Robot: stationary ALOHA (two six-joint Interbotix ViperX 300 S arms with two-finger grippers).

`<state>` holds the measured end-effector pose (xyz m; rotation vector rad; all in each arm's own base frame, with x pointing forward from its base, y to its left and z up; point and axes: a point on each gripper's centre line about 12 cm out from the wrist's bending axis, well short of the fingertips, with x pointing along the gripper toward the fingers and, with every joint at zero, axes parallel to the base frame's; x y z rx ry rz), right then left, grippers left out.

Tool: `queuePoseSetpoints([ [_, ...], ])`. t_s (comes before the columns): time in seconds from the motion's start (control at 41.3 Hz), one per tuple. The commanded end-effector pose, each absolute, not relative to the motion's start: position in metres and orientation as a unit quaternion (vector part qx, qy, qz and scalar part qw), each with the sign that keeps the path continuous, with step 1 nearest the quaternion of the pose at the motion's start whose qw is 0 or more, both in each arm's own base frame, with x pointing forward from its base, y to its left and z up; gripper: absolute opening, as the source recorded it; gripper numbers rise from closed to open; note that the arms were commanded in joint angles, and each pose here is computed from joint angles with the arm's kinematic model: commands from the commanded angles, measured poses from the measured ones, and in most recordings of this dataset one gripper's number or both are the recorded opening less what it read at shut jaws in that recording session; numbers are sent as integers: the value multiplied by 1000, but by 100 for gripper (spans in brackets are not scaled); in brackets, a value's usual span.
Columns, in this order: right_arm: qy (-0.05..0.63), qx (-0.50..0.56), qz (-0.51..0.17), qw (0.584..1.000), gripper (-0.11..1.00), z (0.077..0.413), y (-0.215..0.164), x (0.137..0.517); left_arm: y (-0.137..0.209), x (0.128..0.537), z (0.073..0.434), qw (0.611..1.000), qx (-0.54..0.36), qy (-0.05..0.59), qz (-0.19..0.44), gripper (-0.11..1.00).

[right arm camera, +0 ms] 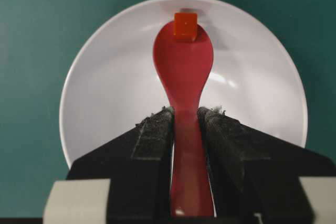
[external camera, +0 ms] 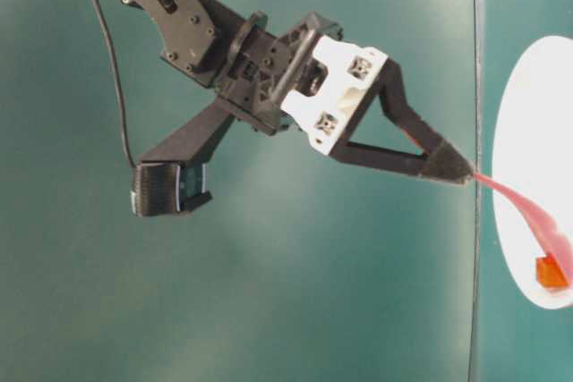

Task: Grip the spoon and scoop the red block from the bowl with right arm.
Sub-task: 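Lift the spoon with the cube on it out of the bowl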

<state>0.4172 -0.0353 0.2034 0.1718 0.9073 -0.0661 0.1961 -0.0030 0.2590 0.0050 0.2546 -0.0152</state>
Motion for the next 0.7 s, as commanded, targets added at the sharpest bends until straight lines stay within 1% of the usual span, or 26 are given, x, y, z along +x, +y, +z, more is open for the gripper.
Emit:
queuePoseSetpoints([
  [0.0,410,82,-31,908,25,223,-34,414,-2,199,267,993,5,116,-6,0],
  [0.121,402,83,-33,911,25,224,-34,410,-2,199,268,993,5,116,-6,0],
  [0.267,372,80,-37,924,25,229,-34,408,-2,199,268,993,3,115,-6,0],
  [0.436,314,74,-38,946,25,238,-29,405,-2,199,267,993,3,117,-6,0],
  [0.679,240,79,-41,967,25,249,-22,392,-2,199,266,993,3,118,-6,0],
])
